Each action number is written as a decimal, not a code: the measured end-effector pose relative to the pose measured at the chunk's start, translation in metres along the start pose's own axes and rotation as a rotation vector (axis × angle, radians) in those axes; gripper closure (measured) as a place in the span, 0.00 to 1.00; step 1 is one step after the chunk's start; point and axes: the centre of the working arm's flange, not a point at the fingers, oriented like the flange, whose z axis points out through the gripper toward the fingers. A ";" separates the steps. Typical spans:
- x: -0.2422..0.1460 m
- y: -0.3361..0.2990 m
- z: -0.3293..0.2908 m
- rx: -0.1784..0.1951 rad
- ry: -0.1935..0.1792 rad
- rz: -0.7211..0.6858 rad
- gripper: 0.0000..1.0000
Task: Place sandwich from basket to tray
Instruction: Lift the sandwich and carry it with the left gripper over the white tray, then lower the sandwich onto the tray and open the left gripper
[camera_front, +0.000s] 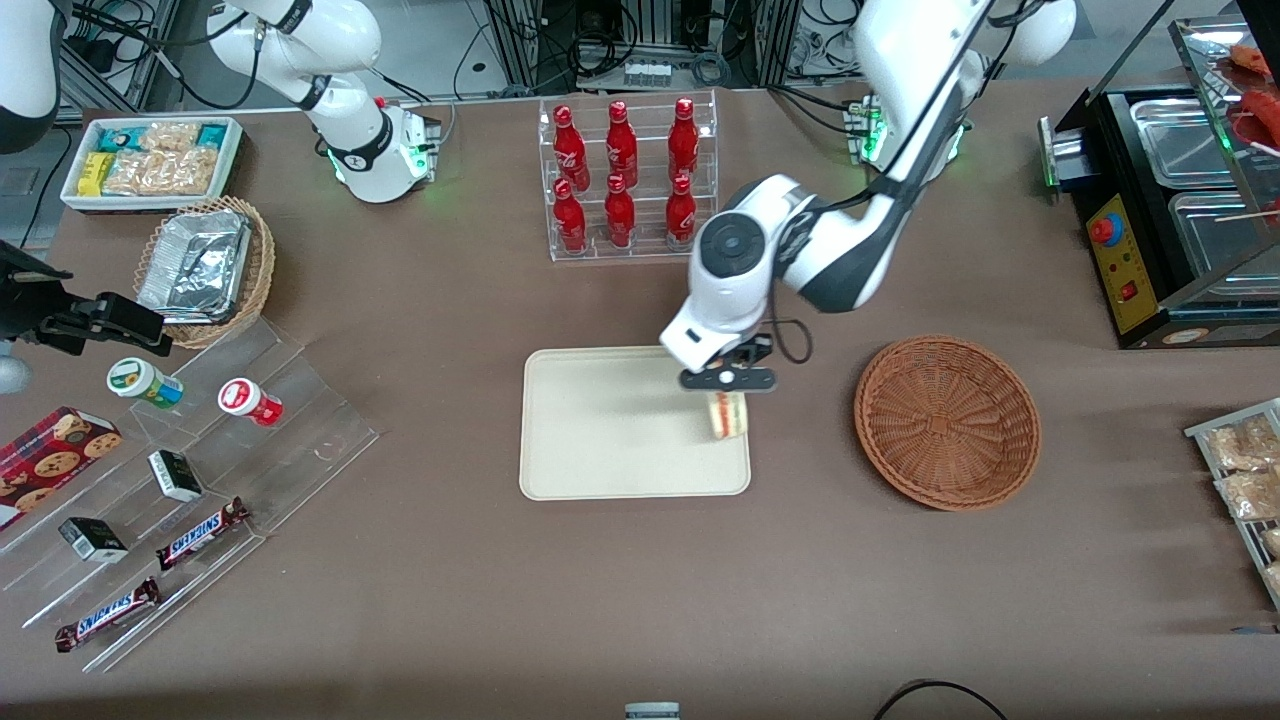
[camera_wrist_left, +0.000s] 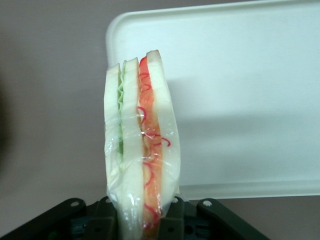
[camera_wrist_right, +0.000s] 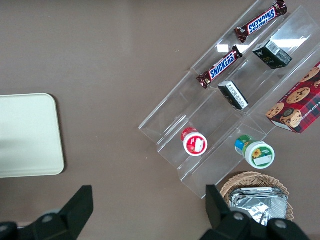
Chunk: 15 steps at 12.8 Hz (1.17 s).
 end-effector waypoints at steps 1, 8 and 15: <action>0.003 0.012 0.010 -0.002 -0.004 0.010 0.81; 0.017 0.043 0.054 -0.017 -0.010 0.035 0.81; 0.019 0.046 0.077 -0.033 -0.001 0.080 0.81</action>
